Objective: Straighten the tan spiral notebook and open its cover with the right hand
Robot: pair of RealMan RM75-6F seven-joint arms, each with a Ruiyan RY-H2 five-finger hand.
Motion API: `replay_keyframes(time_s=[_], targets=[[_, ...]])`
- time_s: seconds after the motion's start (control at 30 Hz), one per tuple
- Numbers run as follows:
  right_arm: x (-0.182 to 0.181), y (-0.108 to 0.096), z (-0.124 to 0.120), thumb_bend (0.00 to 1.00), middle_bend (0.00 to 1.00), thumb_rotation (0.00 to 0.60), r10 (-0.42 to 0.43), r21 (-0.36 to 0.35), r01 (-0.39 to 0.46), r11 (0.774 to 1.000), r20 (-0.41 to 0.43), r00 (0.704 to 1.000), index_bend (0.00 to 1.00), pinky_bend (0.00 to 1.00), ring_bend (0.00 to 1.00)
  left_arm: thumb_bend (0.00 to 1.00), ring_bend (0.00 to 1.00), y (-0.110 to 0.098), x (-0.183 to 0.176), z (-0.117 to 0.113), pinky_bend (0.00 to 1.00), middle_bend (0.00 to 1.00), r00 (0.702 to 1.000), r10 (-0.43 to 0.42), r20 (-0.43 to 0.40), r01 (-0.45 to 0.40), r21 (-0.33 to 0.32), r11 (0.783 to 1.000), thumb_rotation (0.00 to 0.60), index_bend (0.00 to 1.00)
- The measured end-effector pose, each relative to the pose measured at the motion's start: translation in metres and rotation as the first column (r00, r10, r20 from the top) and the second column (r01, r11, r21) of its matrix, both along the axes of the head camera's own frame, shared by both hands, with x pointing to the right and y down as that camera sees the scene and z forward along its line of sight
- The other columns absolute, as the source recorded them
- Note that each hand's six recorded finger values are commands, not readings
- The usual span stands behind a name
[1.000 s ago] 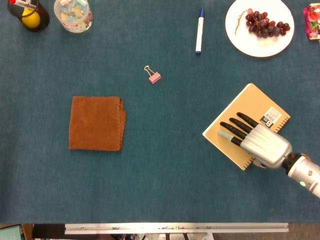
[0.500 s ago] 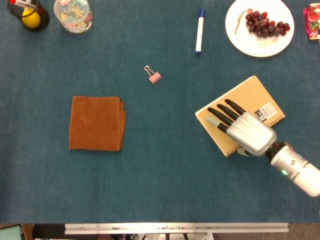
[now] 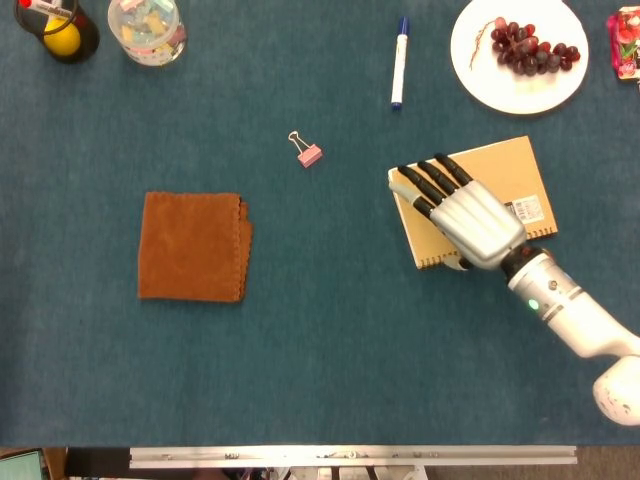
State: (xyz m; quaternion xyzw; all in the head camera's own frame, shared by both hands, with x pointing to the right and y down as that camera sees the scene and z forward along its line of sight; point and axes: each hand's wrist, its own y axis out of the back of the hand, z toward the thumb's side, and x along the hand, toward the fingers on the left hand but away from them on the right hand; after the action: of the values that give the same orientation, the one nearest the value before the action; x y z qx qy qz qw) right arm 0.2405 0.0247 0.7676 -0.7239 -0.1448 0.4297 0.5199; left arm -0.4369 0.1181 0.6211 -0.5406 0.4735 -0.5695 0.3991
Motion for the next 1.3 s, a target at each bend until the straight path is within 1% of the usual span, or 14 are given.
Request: replay_keyframes(time_s=[0.13,0.2,0.27,0.33,0.43,0.6,0.8,0.97,1.13,1.3], targets=[[0.003,-0.001,-0.009,0.0,0.1,0.6,0.026,-0.05,-0.025,0.998,0.033,0.999,0.0,0.02,0.0,0.49,0.02,0.001,-0.002,0.0,0.05,0.12,1.0,-0.007,0.005,0.007,-0.004,1.0,0.6,0.13],[0.011,-0.006,-0.017,0.04,0.16,0.6,0.047,-0.061,-0.045,0.997,0.042,0.998,0.0,0.02,0.0,0.49,0.02,0.0,-0.001,0.001,0.05,0.12,1.0,-0.004,0.005,0.004,-0.009,1.0,0.6,0.13],[0.02,-0.014,-0.023,0.11,0.24,0.6,0.078,-0.061,-0.075,0.995,0.05,0.996,0.0,0.02,0.0,0.49,0.02,-0.001,0.003,0.003,0.05,0.12,1.0,0.005,0.002,-0.005,-0.012,1.0,0.6,0.13],[0.028,-0.023,-0.027,0.19,0.29,0.6,0.117,-0.057,-0.114,0.992,0.056,0.992,0.0,0.02,0.01,0.49,0.02,-0.002,0.005,0.003,0.05,0.12,1.0,0.011,0.0,-0.011,-0.013,1.0,0.6,0.13],[0.039,-0.038,-0.03,0.28,0.33,0.6,0.175,-0.056,-0.171,0.984,0.059,0.983,0.0,0.02,0.02,0.49,0.02,-0.002,0.007,0.004,0.05,0.12,1.0,0.014,0.002,-0.014,-0.017,1.0,0.6,0.13],[0.055,-0.063,-0.027,0.32,0.35,0.6,0.248,-0.075,-0.246,0.966,0.03,0.968,0.0,0.02,0.03,0.49,0.02,-0.003,0.01,0.006,0.05,0.12,1.0,0.014,0.005,-0.014,-0.026,1.0,0.6,0.13],[0.07,-0.084,-0.015,0.32,0.36,0.6,0.319,-0.124,-0.319,0.94,-0.017,0.947,0.0,0.02,0.03,0.49,0.03,-0.004,0.012,0.009,0.05,0.12,1.0,0.013,0.009,-0.012,-0.037,0.999,0.6,0.13],[0.074,-0.095,-0.004,0.32,0.36,0.6,0.333,-0.134,-0.338,0.932,-0.057,0.941,0.0,0.02,0.03,0.49,0.03,-0.005,0.014,0.01,0.05,0.12,1.0,0.013,0.011,-0.013,-0.045,0.999,0.6,0.13],[0.072,-0.104,0.009,0.32,0.36,0.6,0.347,-0.161,-0.358,0.92,-0.091,0.933,0.0,0.02,0.03,0.49,0.03,-0.006,0.015,0.012,0.05,0.12,1.0,0.013,0.014,-0.012,-0.054,0.998,0.6,0.13],[0.069,-0.107,0.014,0.32,0.36,0.6,0.341,-0.174,-0.355,0.919,-0.109,0.934,0.0,0.02,0.03,0.49,0.03,-0.005,0.014,0.012,0.05,0.12,1.0,0.004,0.016,-0.003,-0.056,0.998,0.6,0.13]])
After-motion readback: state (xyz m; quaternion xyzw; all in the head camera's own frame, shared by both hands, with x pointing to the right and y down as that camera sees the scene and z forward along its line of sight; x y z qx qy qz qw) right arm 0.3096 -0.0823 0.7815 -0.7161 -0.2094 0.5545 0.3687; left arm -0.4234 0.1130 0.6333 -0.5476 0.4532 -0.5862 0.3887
